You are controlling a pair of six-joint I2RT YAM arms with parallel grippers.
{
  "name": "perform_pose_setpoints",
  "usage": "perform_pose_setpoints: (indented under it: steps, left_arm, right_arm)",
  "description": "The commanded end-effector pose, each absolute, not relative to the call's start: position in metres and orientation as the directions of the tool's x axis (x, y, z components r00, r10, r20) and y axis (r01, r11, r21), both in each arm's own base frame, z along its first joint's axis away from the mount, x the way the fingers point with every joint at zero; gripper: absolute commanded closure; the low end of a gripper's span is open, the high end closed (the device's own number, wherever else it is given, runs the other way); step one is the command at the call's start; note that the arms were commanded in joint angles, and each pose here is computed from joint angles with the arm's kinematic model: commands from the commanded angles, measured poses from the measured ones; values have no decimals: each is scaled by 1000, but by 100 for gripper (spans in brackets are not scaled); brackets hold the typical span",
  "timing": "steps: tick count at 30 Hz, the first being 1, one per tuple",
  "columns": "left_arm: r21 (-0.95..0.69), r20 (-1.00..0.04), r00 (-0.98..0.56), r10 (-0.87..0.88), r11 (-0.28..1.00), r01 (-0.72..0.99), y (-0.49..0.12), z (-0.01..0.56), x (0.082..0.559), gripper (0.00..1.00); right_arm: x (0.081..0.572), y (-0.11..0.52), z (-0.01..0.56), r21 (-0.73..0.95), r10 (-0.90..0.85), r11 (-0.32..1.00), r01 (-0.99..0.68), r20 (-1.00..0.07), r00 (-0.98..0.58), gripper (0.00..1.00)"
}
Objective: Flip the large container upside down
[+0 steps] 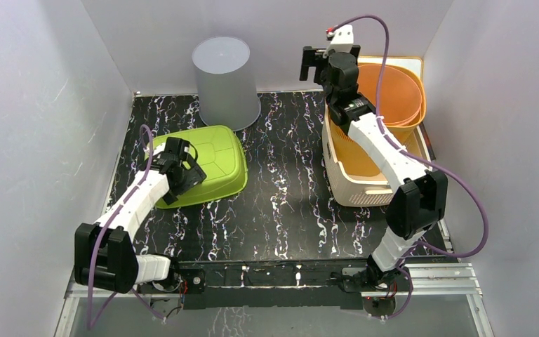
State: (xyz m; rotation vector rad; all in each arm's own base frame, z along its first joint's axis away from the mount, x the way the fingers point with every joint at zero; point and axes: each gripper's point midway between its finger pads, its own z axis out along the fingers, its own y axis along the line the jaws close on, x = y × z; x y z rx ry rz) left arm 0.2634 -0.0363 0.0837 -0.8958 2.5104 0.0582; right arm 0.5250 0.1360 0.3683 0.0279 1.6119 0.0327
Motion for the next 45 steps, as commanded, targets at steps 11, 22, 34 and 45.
perform_pose_setpoints:
  steps: [11,22,34,45]
  left_arm:
    - [56,-677,-659,-326,871,-488,45,103,334,2]
    - [204,-758,-623,-193,837,-507,76,163,349,2]
    - [199,-731,-599,-327,738,-645,86,159,278,2]
    - [176,-713,-599,-365,734,-656,81,152,263,2]
  right_arm:
    - [494,265,369,85,70,892,-444,-996,-51,2]
    - [489,354,253,215,49,808,-548,-952,-302,2]
    - [517,361,190,231,59,868,-439,-926,-372,2]
    - [538,364,128,180,25,916,-359,-918,-396,2]
